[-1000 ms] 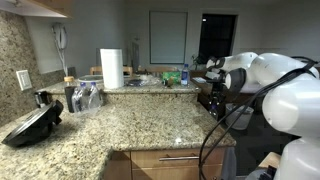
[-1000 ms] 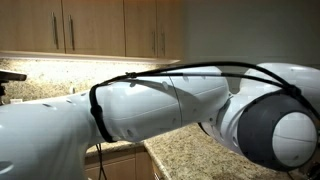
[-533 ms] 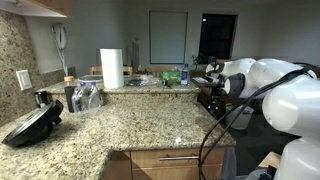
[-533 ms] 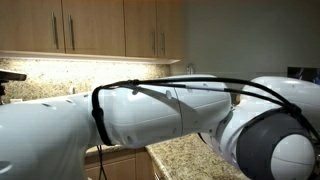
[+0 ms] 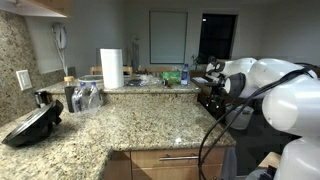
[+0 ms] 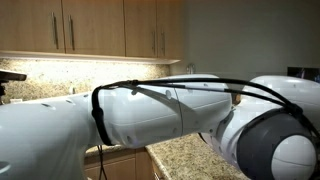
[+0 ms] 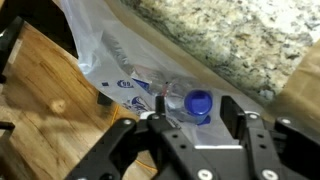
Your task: Throw the four bottles on the right into the bin on the floor
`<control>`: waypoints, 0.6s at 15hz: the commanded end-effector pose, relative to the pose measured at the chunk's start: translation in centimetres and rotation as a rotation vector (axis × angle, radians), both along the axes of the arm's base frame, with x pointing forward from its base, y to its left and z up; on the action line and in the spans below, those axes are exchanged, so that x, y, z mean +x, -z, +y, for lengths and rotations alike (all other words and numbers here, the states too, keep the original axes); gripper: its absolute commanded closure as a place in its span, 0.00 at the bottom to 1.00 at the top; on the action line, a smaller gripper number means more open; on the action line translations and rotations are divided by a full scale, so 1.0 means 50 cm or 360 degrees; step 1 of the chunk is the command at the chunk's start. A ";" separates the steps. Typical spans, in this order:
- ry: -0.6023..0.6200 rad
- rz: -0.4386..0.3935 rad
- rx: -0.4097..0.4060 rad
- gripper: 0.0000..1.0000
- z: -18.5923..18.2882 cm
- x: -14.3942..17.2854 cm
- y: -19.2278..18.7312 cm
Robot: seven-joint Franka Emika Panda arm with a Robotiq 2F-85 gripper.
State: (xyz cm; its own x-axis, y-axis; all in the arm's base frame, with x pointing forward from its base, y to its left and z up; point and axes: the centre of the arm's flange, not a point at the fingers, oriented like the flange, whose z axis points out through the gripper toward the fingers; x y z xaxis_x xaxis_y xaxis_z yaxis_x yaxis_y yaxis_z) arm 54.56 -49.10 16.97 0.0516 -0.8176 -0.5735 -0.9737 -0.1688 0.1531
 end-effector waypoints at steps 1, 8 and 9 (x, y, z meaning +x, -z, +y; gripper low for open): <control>0.0033 -0.0045 0.0002 0.09 -0.018 0.014 -0.034; -0.0047 -0.0344 -0.0092 0.00 -0.049 -0.068 -0.231; -0.0084 -0.0395 -0.0129 0.00 -0.051 -0.081 -0.266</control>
State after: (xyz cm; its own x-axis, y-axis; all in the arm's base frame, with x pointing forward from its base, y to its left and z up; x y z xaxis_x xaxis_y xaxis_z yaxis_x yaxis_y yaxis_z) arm 53.85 -52.04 25.08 0.1357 -0.8448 -0.5177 -0.9848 -0.1724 0.0232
